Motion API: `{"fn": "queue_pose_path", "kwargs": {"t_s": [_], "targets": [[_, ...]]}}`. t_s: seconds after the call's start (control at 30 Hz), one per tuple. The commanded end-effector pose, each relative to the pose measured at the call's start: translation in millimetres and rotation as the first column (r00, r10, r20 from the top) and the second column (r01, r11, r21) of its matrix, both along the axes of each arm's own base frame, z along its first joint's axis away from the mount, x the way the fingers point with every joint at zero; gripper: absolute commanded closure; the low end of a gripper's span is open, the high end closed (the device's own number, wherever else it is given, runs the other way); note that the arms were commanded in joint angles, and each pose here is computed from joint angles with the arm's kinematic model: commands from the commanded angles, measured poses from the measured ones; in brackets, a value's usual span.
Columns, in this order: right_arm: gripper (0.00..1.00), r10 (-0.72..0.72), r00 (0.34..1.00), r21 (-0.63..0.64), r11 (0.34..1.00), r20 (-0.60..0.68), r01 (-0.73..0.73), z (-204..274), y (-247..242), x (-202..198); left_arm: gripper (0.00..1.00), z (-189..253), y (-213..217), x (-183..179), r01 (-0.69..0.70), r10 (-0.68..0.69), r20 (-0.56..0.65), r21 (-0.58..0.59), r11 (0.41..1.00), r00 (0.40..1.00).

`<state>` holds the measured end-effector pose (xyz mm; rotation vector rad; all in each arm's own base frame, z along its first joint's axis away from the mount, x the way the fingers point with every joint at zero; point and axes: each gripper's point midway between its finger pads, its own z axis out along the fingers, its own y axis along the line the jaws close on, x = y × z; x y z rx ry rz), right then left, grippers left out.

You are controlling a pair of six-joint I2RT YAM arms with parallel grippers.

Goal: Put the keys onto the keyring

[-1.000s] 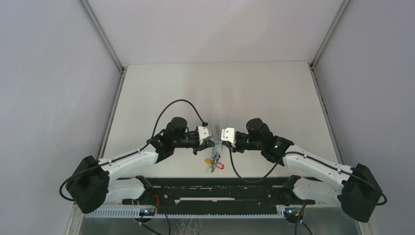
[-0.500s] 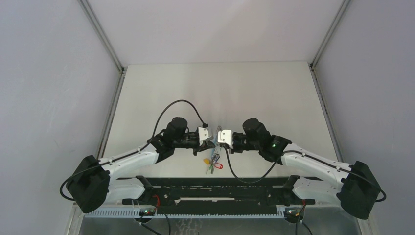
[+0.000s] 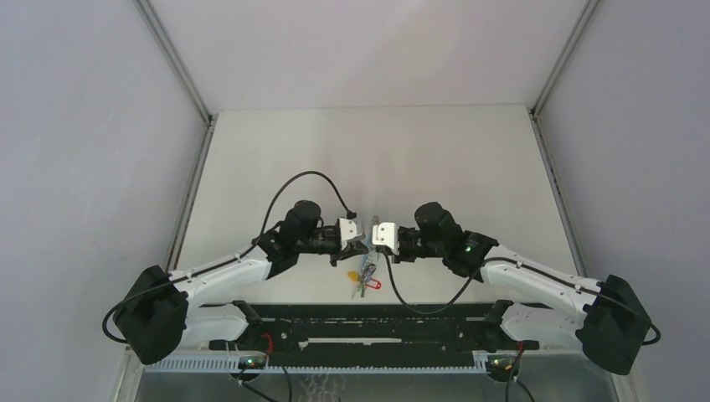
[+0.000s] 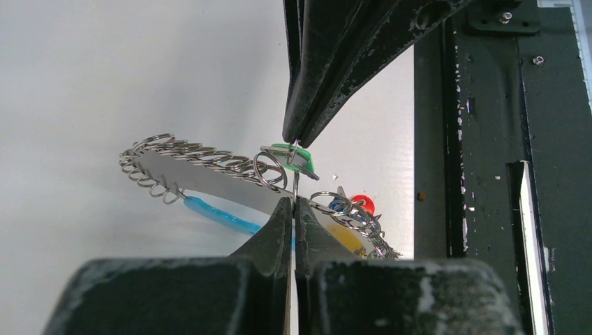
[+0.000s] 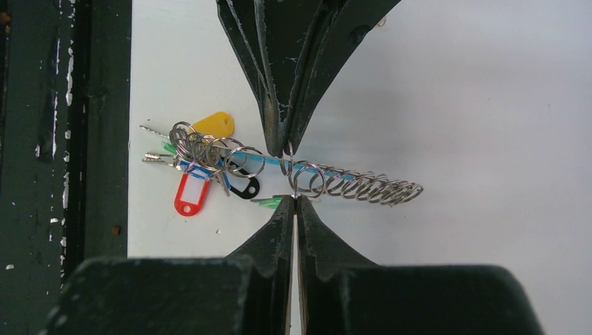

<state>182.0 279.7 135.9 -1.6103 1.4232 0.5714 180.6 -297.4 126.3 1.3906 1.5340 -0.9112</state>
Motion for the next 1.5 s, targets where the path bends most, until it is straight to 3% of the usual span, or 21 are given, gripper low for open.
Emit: {"fn": "queue_pose_path", "kwargs": {"t_s": [0.0, 1.47], "targets": [[1.00, 0.032, 0.999, 0.046, 0.998, 0.036, -0.033, 22.7, 12.4, 2.3, 1.00, 16.7, -7.6, 1.2, 0.035, -0.033, 0.053, -0.044, 0.998, 0.998], [1.00, 0.041, 0.999, 0.124, 0.991, 0.033, -0.045, 36.8, 24.2, 3.1, 1.00, 17.2, -10.0, -3.0, 0.062, -0.060, 0.052, -0.044, 0.997, 0.997]]}}
